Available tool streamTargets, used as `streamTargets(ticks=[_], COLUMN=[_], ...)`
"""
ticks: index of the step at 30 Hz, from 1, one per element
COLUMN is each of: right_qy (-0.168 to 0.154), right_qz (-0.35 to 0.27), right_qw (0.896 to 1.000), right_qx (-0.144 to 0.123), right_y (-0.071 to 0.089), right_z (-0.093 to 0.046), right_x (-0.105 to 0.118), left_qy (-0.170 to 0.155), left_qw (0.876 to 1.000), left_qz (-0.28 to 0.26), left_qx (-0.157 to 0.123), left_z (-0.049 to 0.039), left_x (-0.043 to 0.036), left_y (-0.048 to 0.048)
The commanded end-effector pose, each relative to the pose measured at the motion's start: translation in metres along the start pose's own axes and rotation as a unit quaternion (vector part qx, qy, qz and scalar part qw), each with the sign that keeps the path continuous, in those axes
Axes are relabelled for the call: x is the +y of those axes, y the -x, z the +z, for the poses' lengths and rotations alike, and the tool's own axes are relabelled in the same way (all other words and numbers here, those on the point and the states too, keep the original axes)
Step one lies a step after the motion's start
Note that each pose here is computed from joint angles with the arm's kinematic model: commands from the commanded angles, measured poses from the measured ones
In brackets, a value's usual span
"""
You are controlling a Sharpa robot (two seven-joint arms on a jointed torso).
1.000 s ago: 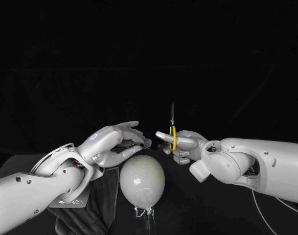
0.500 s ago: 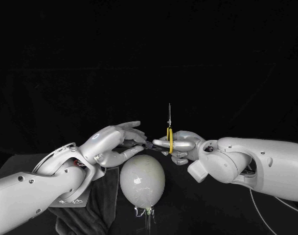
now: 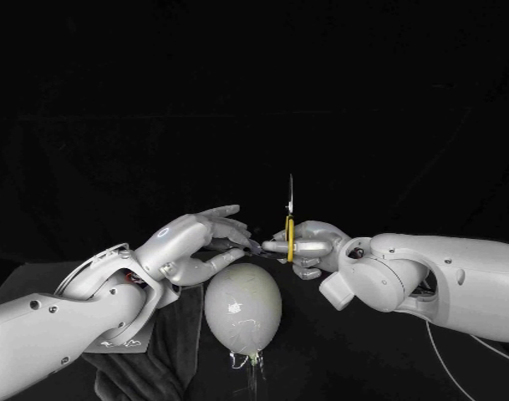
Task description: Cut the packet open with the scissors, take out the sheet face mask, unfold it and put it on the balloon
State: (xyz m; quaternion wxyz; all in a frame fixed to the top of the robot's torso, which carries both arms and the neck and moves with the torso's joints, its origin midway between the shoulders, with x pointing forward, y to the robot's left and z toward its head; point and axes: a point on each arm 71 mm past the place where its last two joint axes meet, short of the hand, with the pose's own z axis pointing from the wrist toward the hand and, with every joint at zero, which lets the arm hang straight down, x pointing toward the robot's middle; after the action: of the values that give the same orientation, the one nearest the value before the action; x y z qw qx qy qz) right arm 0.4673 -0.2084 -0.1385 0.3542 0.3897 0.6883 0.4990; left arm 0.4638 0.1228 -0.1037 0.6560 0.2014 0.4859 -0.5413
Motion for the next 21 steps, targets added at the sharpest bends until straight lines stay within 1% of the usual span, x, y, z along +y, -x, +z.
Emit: streamTargets(ticks=[1, 6, 14, 21], right_qy=[0.026, 0.038, 0.051, 0.06], right_qz=[-0.007, -0.006, -0.006, -0.01], right_qw=[0.999, 0.999, 0.997, 0.996], right_qx=[-0.021, -0.037, -0.057, -0.066], right_y=[0.002, 0.005, 0.009, 0.012], right_z=[-0.001, -0.002, -0.003, -0.006], right_x=[0.004, 0.006, 0.007, 0.008], left_qy=[0.002, 0.021, 0.072, 0.124], left_qw=[1.0, 1.0, 0.997, 0.991], left_qz=[-0.006, -0.011, -0.019, -0.046], left_qx=[-0.002, 0.002, 0.007, -0.003], left_z=[0.0014, 0.0009, -0.0014, -0.0089], left_x=[-0.0007, 0.0016, 0.0071, 0.0168], left_y=[0.0014, 0.0011, 0.0011, 0.0057])
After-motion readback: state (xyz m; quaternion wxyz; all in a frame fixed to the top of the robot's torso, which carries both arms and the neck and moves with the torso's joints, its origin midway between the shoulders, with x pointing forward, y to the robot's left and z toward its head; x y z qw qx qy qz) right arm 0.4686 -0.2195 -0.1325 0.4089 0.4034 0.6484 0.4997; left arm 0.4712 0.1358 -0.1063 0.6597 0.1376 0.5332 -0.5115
